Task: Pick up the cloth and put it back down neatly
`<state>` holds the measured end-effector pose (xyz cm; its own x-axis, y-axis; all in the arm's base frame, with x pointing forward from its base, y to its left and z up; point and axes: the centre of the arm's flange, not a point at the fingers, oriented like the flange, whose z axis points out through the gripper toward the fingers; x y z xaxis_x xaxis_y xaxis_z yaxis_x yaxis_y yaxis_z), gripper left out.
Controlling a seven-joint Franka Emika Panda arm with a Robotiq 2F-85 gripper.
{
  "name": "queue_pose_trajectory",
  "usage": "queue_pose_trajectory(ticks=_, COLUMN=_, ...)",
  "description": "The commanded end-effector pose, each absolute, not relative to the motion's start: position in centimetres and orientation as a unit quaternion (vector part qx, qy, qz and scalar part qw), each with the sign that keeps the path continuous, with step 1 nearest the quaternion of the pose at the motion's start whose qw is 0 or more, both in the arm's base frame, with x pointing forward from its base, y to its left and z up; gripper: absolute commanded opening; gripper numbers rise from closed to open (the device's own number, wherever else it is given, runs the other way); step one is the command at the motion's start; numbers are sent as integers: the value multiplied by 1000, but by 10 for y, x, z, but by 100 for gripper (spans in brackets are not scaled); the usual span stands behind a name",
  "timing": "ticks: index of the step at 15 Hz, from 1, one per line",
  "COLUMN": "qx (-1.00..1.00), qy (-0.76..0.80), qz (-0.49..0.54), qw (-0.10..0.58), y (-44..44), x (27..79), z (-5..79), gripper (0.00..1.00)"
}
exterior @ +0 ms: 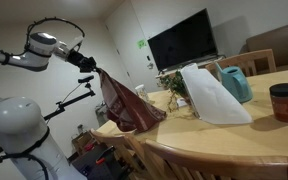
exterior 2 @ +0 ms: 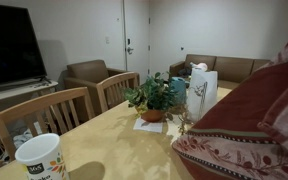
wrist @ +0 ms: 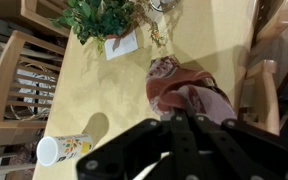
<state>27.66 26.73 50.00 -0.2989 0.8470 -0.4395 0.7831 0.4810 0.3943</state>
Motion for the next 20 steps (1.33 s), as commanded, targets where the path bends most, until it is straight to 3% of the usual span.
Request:
queue_pose_trajectory(ticks=1, qx=507, qy=805, qz=50, qw=304, y=267, x=278, z=498, gripper=3)
queue_pose_trajectory(ticks=11, qx=503, qy=812, qz=48, qw=292, y=270, x=273, z=498, gripper=1)
queue_pose_trajectory(ticks=20, qx=550, qy=724, qz=169, qw=380, y=256, x=269, z=599, gripper=1)
